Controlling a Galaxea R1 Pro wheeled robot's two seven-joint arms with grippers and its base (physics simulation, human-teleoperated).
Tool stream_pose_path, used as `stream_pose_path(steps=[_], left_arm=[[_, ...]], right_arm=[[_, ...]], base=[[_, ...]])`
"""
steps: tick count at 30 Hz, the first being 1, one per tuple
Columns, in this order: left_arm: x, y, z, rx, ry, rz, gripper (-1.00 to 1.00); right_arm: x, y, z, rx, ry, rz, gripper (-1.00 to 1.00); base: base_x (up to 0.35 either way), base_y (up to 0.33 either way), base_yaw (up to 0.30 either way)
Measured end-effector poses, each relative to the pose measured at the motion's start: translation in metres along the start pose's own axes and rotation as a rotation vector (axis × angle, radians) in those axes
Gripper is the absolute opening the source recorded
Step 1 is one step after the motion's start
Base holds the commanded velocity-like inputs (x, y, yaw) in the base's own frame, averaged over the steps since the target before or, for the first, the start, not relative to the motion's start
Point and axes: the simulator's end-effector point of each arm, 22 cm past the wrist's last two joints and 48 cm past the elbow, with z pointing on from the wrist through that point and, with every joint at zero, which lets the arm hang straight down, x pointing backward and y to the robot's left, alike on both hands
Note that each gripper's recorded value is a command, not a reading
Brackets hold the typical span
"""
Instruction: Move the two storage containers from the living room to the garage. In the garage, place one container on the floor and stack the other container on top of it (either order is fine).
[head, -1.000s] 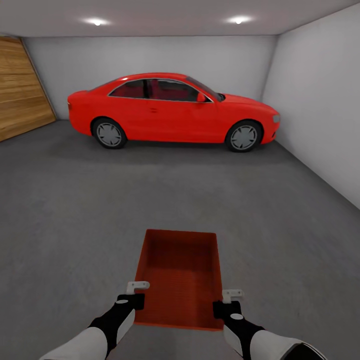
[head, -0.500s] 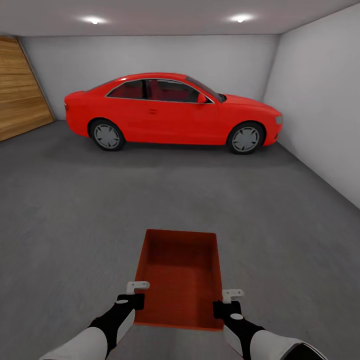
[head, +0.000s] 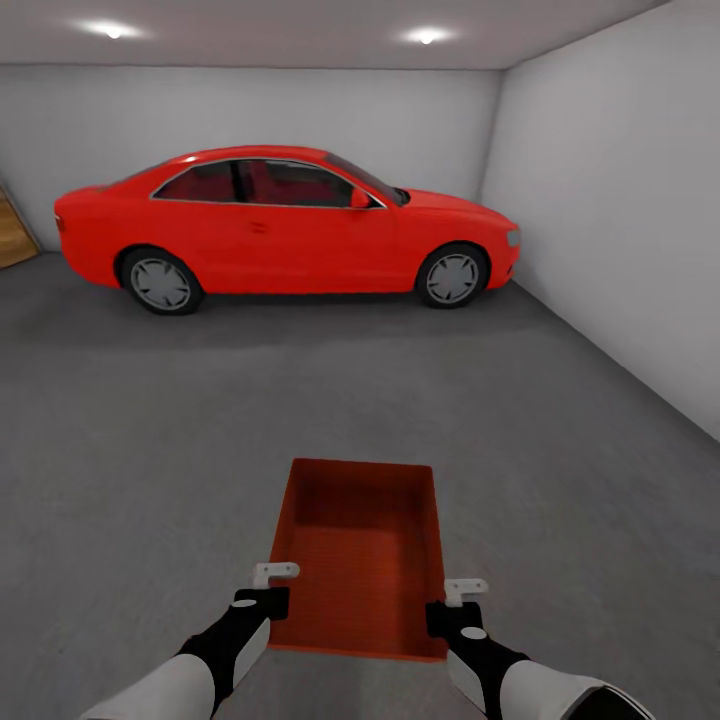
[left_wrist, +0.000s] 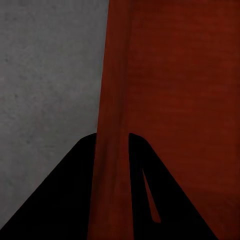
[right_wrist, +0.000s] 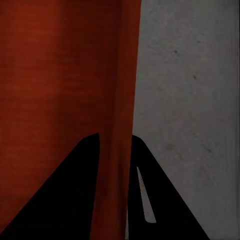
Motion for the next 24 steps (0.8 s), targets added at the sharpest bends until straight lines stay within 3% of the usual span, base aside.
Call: stream_pose_path(steps=[24], left_arm=[[-0.0001,0.0000,0.0000,0.000,-0.001,0.000,-1.00]], right_arm=[[-0.0001,0.0000,0.0000,0.000,-0.001,0.000,-1.00]], base=[[0.322,0.000,-0.286]])
